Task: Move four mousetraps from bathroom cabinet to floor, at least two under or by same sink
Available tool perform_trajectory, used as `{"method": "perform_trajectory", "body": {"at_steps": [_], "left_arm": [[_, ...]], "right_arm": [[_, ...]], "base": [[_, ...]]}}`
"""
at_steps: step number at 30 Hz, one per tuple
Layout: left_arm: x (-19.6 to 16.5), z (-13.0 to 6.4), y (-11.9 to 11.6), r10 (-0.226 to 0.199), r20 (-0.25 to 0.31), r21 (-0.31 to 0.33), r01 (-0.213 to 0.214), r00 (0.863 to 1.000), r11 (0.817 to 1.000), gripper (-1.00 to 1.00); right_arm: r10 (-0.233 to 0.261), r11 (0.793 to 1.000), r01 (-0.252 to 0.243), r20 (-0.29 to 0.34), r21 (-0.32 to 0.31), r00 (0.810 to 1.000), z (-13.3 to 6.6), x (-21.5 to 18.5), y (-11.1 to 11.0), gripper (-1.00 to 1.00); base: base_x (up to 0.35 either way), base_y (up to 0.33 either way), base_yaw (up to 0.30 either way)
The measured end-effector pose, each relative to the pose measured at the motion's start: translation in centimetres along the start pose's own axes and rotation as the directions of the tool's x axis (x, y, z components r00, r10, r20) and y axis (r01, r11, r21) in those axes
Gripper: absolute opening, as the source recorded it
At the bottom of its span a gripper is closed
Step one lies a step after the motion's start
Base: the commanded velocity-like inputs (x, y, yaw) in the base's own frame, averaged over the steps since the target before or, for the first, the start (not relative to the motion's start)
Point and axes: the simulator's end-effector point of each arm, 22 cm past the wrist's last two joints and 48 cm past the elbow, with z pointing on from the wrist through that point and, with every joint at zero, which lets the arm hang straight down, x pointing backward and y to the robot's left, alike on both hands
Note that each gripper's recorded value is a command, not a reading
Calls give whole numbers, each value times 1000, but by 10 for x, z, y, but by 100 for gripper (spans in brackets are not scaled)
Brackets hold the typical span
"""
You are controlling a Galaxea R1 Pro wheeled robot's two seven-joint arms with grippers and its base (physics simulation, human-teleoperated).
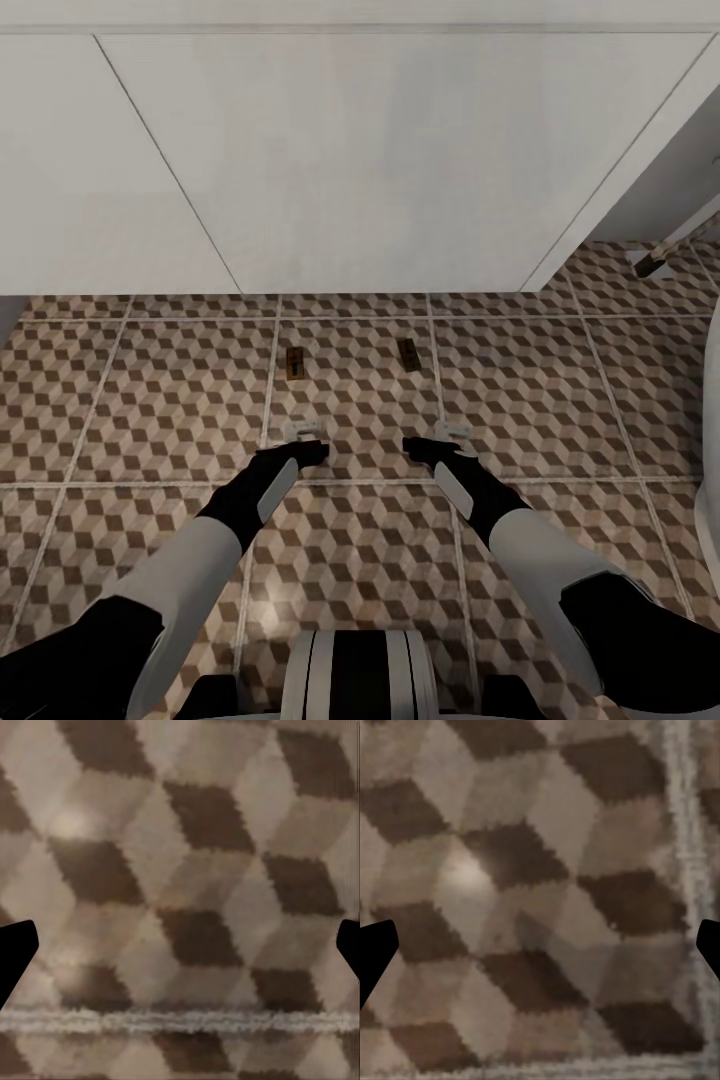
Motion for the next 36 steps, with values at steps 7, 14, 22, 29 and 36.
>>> {"method": "perform_trajectory", "body": {"at_steps": [7, 14, 22, 29, 36], "left_arm": [[-8, -9, -3, 0, 22, 6, 0, 1000, 1000, 100], [-24, -22, -6, 2, 52, 10, -2, 999, 1000, 100], [-41, -38, -10, 4, 83, 15, -5, 997, 1000, 100], [-51, -51, -14, -2, 102, 21, -1, 995, 1000, 100], [-57, -64, -19, -43, 109, 43, 38, 993, 998, 100]], "right_arm": [[-1, 1000, 1, 15, -3, 1000, -7, -9, 2, 100], [-3, 1000, 3, 42, -8, 999, -18, -26, 6, 100], [-3, 1000, 4, 72, -13, 997, -32, -44, 10, 100], [-5, 1000, 7, 98, -17, 995, -45, -59, 14, 100], [-9, 1000, 12, 121, -18, 993, -58, -73, 15, 100]], "base": [[0, 0, 0], [0, 0, 0], [0, 0, 0], [0, 0, 0], [0, 0, 0]]}}
